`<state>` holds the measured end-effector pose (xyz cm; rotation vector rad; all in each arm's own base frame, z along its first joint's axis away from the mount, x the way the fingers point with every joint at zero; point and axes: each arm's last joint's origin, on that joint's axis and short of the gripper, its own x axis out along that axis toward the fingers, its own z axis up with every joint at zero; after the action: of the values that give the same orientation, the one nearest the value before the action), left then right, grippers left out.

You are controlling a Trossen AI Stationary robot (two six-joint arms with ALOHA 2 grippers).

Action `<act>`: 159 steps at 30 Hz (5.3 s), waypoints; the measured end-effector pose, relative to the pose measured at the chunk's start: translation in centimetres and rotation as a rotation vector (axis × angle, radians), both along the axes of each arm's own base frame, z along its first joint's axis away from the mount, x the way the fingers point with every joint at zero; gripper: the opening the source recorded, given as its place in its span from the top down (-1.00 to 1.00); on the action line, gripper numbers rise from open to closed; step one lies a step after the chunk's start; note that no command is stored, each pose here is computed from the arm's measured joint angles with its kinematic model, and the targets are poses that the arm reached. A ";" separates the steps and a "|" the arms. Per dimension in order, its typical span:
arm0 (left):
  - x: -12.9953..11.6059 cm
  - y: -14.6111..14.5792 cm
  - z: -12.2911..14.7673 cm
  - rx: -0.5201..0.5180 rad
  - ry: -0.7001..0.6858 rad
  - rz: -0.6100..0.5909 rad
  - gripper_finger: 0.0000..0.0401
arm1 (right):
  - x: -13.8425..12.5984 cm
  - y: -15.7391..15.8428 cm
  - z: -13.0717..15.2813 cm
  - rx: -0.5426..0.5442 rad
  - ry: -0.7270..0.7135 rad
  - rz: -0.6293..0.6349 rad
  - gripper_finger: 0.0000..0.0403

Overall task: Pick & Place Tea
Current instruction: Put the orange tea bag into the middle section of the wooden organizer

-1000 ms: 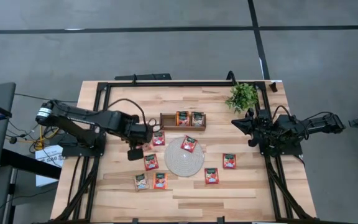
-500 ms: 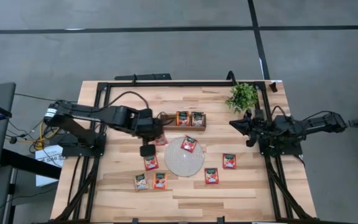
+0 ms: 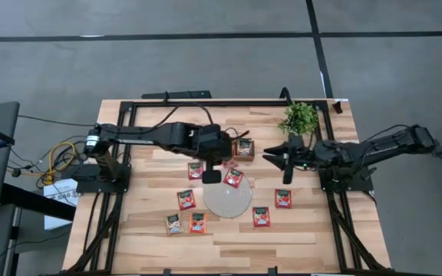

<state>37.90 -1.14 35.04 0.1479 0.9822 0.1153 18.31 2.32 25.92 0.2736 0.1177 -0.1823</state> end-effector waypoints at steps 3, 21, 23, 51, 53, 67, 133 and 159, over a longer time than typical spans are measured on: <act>0.6 0.2 0.5 0.002 -0.023 0.002 1.00 | 1.7 -0.1 0.9 -0.010 0.020 -0.015 0.34; 0.8 0.4 0.6 0.080 -0.024 0.024 1.00 | 8.4 -1.4 2.5 -0.004 0.128 0.158 0.06; 0.8 0.4 0.6 0.084 -0.023 0.020 1.00 | 8.8 -1.4 2.6 -0.008 0.130 0.169 0.06; 0.8 0.4 0.6 0.094 -0.026 0.004 1.00 | 9.6 -2.7 1.8 -0.022 0.213 0.141 0.10; 0.9 0.4 0.6 0.094 -0.029 0.004 1.00 | 9.6 -3.0 1.8 -0.021 0.213 0.132 0.11; 1.2 0.4 0.9 0.102 -0.066 -0.015 1.00 | 9.5 -3.9 1.8 -0.002 0.215 0.148 0.38; 1.2 1.6 1.1 0.177 -0.087 0.075 0.35 | 9.6 -4.3 1.8 -0.017 0.209 0.053 1.00; -11.5 2.7 1.1 -0.006 -0.066 0.449 0.24 | 13.9 -9.3 -6.1 0.050 0.371 -0.092 1.00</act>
<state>26.45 1.54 36.10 -0.0839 0.9367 0.5256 32.20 -6.96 19.82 0.2936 0.4782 -0.3208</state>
